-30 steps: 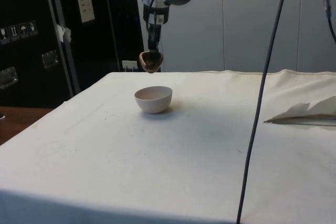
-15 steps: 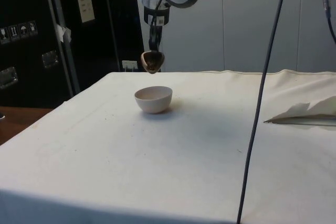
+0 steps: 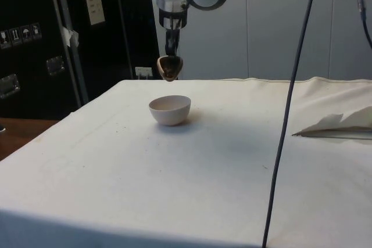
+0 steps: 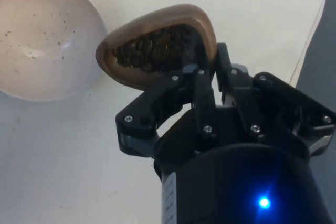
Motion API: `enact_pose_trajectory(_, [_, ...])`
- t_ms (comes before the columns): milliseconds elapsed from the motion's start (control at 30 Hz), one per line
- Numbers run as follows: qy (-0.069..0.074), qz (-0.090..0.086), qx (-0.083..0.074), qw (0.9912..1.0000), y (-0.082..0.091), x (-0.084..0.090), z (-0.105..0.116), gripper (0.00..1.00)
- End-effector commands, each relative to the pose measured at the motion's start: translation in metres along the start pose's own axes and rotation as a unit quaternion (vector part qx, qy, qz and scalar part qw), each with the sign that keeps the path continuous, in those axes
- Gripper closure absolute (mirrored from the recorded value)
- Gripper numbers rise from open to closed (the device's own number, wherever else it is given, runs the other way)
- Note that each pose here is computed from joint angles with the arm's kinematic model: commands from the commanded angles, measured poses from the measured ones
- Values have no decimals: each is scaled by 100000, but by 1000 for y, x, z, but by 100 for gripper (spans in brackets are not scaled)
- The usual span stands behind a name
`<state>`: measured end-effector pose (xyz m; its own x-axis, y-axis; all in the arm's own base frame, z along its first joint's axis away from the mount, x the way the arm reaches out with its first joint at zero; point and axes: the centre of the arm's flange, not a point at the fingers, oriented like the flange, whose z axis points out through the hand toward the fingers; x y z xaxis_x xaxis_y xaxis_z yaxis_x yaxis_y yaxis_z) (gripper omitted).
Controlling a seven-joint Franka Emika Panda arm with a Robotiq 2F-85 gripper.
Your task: Pour the coffee beans from the cup into the bowl.
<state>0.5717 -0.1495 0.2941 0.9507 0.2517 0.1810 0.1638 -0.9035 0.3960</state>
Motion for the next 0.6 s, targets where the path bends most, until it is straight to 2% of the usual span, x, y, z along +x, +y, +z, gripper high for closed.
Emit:
enact_pose_trajectory(0, [-229,-67,-1151,99993,1,-1,-5,100])
enact_pose_trajectory(100, [-275,-442,-1704,99984,-3,0,-8,100])
enact_pose_trajectory(133, [-171,-369,-757,99996,-5,0,-5,100])
enact_pose_trajectory(167, [-285,-565,-1834,99981,-6,0,-10,100])
enact_pose_trajectory(400, [-469,-1418,-3688,99921,-16,2,-15,100])
enact_pose_trajectory(433, [-542,-1391,-2691,99953,-18,1,-12,100])
enact_pose_trajectory(467, [-444,-1515,-3954,99909,-17,2,-16,100])
enact_pose_trajectory(567, [-282,-1803,-5047,99856,-19,3,-16,100])
